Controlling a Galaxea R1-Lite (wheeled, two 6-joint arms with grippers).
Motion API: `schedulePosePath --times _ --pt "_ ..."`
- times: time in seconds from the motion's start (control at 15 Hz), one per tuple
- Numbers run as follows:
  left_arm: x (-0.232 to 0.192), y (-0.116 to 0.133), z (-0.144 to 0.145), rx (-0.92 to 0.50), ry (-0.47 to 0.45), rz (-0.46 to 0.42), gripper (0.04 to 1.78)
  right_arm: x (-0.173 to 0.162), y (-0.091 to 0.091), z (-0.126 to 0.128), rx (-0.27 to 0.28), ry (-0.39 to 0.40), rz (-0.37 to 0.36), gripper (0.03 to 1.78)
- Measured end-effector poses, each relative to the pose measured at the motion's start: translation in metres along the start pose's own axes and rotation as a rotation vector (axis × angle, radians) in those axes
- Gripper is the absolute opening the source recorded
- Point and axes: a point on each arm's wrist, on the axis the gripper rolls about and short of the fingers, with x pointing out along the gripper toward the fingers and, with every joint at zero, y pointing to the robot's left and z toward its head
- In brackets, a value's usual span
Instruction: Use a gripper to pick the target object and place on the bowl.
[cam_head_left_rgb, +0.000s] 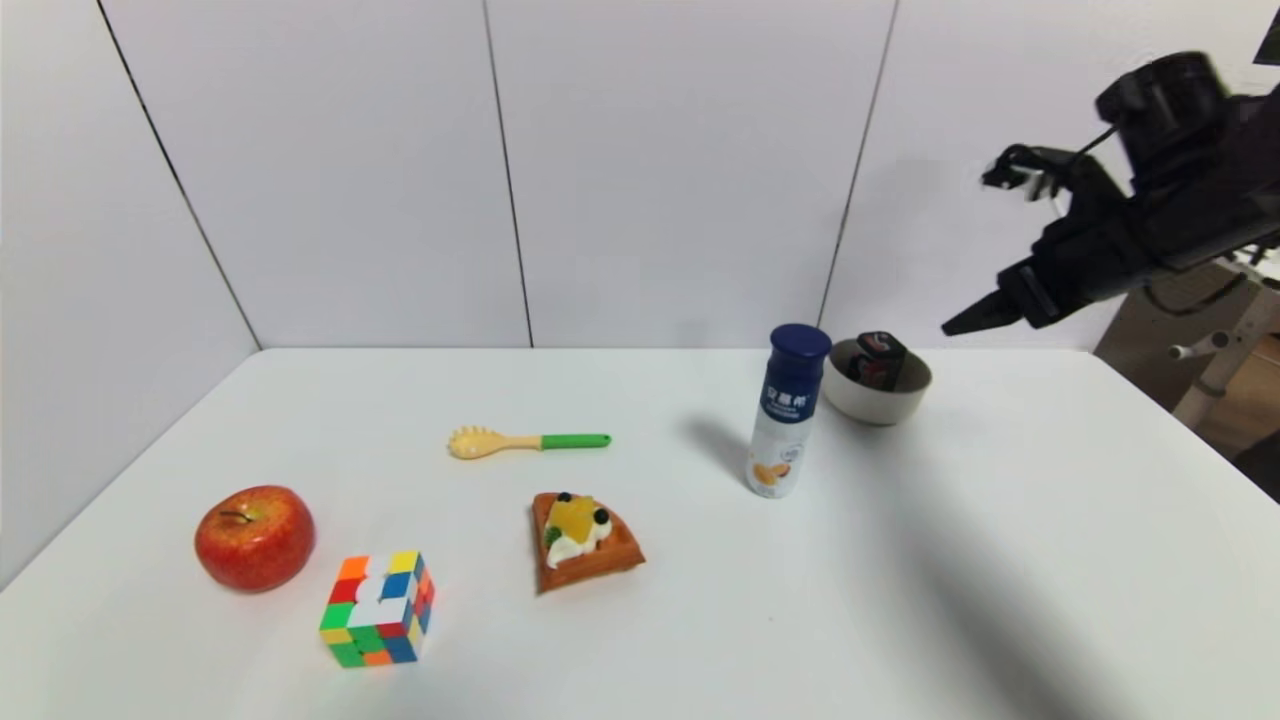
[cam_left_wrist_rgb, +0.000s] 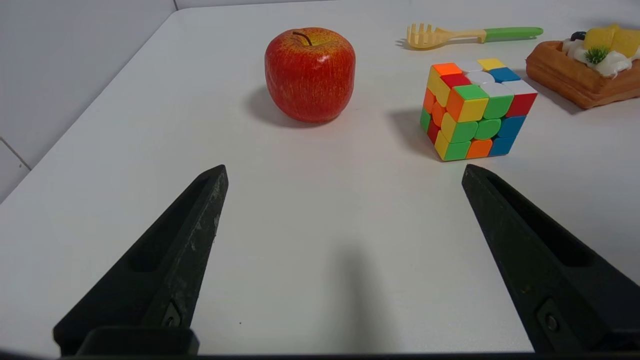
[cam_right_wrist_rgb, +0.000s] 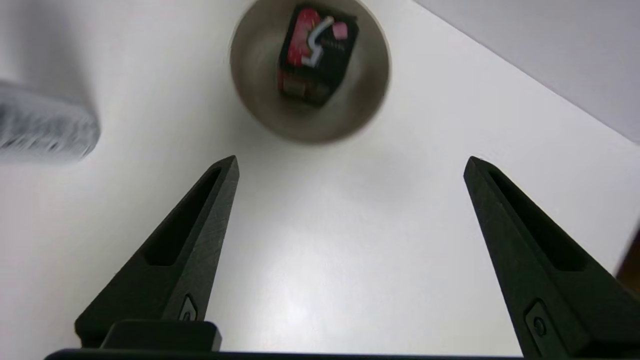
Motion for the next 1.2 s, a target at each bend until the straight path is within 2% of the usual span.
schedulePosePath --times 0.13,0.27,0.47,0.67,0.8,0.93,1.07,1.2 --pt "0.0 0.0 0.0 0.0 0.0 0.0 1.69 -0.048 0.009 -0.017 0.017 -0.003 -0.02 1.6" --pt "0.0 0.0 0.0 0.0 0.0 0.0 1.69 -0.092 0.027 -0.046 0.035 0.001 -0.036 1.62" --pt "0.0 0.0 0.0 0.0 0.0 0.0 1.69 -0.147 0.069 -0.109 0.054 -0.017 -0.067 1.65" --pt "0.0 0.0 0.0 0.0 0.0 0.0 1.69 -0.181 0.116 -0.181 0.073 -0.103 -0.127 1.67" --pt "0.0 0.0 0.0 0.0 0.0 0.0 1.69 -0.185 0.142 -0.225 0.096 -0.182 -0.178 1.68" --pt "0.0 0.0 0.0 0.0 0.0 0.0 1.69 -0.176 0.159 -0.26 0.123 -0.286 -0.237 1.68" --pt "0.0 0.0 0.0 0.0 0.0 0.0 1.69 -0.164 0.166 -0.281 0.16 -0.42 -0.292 1.69" --pt "0.0 0.0 0.0 0.0 0.0 0.0 1.69 -0.148 0.169 -0.298 0.196 -0.505 -0.354 1.69"
